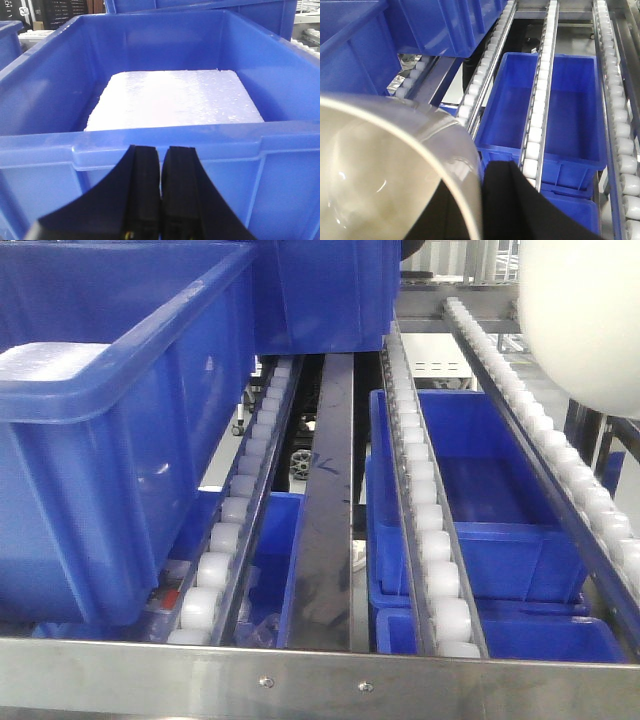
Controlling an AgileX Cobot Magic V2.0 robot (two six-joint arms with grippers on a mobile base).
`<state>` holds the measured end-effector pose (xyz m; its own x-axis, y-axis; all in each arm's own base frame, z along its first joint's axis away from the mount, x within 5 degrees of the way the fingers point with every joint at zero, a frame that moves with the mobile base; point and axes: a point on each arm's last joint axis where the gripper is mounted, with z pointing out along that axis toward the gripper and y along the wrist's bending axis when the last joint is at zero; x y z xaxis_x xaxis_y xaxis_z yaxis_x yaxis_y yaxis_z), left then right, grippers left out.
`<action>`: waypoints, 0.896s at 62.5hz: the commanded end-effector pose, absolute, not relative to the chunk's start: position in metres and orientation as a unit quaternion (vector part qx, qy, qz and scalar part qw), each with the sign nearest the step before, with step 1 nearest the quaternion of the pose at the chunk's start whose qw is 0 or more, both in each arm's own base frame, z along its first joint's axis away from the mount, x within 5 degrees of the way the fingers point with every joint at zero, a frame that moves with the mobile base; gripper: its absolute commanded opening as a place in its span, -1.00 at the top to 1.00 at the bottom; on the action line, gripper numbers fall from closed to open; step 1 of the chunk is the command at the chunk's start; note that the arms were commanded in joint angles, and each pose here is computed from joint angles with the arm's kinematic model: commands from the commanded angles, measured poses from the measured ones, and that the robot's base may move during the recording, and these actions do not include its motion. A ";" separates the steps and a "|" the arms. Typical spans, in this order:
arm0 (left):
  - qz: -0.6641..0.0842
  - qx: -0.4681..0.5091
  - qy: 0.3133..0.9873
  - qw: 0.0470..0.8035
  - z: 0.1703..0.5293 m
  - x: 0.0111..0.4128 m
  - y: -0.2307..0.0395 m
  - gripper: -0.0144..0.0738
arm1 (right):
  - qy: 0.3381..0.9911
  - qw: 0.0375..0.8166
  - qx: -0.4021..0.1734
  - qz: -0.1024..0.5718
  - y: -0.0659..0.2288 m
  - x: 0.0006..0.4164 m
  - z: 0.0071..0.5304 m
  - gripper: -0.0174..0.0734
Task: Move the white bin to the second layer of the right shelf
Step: 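Lower the white bin with the right gripper onto the roller track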
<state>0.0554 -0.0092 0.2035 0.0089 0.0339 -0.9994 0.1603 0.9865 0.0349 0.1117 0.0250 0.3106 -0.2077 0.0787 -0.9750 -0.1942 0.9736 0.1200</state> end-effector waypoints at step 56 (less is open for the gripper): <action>-0.049 0.063 0.681 0.728 0.199 0.056 -0.009 0.48 | 0.855 0.515 0.013 0.057 0.026 0.272 0.321 0.49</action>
